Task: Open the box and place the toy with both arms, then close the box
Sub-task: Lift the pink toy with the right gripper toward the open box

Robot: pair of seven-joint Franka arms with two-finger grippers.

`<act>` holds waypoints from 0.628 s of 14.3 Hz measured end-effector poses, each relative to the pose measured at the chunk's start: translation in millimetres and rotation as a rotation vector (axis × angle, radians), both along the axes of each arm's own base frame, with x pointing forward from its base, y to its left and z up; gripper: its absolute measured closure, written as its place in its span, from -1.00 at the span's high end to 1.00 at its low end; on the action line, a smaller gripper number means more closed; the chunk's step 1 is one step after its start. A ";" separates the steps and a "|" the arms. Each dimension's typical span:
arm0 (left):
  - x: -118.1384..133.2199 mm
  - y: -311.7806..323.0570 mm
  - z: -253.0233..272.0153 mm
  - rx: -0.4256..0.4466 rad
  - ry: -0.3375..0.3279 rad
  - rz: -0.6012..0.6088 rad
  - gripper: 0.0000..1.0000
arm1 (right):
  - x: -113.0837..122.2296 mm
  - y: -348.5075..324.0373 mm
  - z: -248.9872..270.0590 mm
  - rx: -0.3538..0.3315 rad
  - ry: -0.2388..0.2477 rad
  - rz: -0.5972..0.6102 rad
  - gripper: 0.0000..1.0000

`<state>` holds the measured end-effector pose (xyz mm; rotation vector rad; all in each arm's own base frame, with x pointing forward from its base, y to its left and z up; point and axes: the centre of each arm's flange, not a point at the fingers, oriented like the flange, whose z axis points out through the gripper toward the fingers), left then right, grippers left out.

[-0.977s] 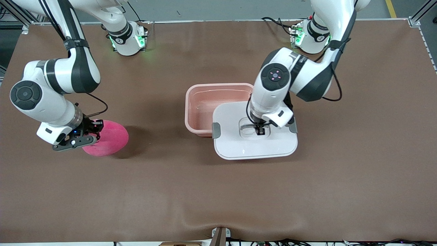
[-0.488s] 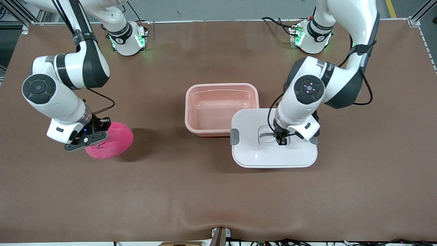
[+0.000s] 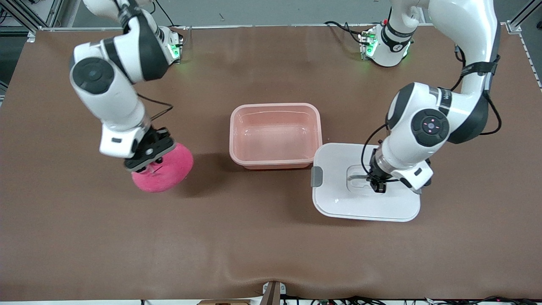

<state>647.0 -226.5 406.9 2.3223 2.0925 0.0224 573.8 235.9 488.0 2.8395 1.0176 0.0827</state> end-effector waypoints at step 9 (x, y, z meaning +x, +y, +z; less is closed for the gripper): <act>23.2 75.3 0.9 0.021 -0.019 -0.106 -0.86 | -85.9 161.6 36.2 -0.051 -0.094 0.343 -0.71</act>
